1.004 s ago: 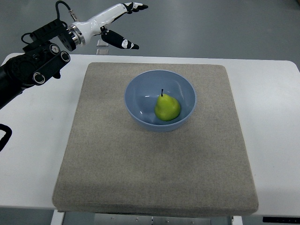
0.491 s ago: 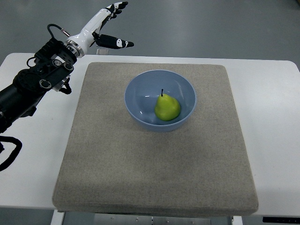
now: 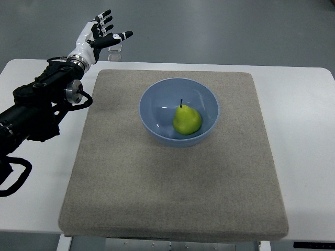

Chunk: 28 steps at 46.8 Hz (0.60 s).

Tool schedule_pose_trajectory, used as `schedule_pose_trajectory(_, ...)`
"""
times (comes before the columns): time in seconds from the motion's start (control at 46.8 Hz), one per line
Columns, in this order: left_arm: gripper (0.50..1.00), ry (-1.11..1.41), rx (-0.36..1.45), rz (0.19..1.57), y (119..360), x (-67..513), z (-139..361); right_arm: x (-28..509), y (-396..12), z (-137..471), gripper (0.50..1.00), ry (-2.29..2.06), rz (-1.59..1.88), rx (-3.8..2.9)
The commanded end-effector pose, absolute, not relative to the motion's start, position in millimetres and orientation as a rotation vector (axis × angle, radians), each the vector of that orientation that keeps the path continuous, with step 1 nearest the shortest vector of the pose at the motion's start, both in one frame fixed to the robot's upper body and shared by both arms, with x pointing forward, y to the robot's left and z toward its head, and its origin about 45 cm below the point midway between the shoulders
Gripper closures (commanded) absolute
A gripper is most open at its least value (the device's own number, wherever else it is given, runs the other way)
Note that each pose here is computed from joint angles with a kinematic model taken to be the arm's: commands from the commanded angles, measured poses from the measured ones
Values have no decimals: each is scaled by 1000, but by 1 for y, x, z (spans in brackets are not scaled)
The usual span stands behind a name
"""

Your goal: Place pear in bowl with left hand

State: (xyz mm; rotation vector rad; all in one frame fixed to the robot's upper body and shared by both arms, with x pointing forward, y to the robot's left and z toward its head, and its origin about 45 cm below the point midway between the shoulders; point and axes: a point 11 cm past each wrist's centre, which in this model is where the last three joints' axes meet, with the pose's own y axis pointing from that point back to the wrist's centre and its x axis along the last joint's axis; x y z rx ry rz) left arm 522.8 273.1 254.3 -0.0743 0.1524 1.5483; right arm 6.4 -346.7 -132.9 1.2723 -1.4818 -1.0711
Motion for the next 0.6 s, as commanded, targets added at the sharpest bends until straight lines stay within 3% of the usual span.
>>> schedule_pose_trajectory(0.0, 508, 270, -172, 1593, 280, 523, 252, 7, -347, -133, 574, -1483, -1070, 1273)
schedule_pose_trajectory(0.235, 506, 425, -368, 1558, 302, 519, 244, 7, -347, -133, 574, -1483, -1070, 1273)
schedule_pose_trajectory(0.577, 506, 424, -357, 1547, 305, 515, 235, 7, -347, -133, 574, -1483, -1070, 1273)
